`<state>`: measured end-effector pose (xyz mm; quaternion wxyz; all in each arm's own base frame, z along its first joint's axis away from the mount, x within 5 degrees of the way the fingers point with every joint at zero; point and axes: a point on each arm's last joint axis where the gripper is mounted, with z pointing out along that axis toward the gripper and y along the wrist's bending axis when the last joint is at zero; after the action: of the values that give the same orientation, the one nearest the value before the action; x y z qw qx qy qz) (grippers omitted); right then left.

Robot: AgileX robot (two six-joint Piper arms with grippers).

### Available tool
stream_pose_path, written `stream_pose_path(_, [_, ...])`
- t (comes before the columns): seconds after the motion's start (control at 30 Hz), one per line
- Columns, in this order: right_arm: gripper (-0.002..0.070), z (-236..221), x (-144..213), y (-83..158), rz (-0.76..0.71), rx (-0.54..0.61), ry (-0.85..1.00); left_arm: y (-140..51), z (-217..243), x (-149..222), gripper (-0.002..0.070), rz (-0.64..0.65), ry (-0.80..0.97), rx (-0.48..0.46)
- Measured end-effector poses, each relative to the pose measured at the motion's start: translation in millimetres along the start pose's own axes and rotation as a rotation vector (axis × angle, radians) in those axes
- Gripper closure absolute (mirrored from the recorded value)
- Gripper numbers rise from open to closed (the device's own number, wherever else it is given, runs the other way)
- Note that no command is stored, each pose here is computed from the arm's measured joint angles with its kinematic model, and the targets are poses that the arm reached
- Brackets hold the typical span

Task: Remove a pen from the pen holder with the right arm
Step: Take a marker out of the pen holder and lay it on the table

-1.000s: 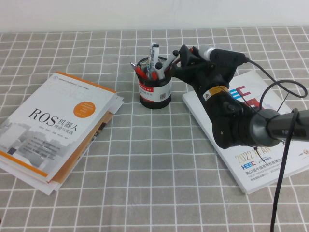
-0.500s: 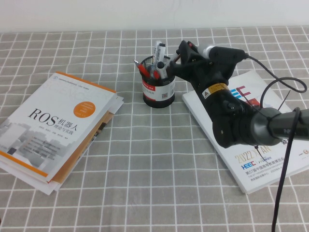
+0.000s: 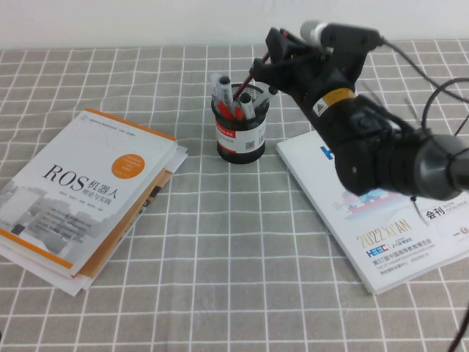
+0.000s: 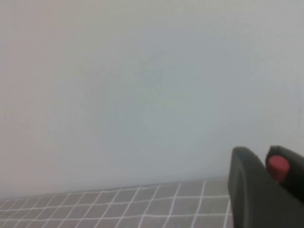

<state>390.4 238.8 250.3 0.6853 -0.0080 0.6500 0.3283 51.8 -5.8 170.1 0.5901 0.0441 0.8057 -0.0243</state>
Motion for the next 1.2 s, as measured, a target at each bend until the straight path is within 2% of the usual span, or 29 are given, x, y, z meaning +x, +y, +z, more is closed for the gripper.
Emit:
stream_pose_path(0.17, [0.0662, -6, -30, 14, -0.057, -0.016, 0.007, 0.0, 0, 0, 0.0678, 0.0, 0.0, 0.0])
stream_pose_path(0.4, [0.0662, -24, -83, 43, -0.165, -0.1, -0.013, 0.0, 0, 0, 0.0678, 0.0, 0.0, 0.0])
stream_pose_path(0.6, [0.0662, -50, -119, 64, -0.243, -0.116, 0.091, 0.0, 0, 0, 0.0678, 0.0, 0.0, 0.0])
stream_pose_path(0.83, [0.0662, -76, -129, 86, -0.294, -0.119, 0.259, 0.0, 0, 0, 0.0678, 0.0, 0.0, 0.0])
stream_pose_path(1.2, [0.0662, -90, -89, 67, -0.283, 0.042, 0.707, 0.0, 0, 0, 0.0678, 0.0, 0.0, 0.0])
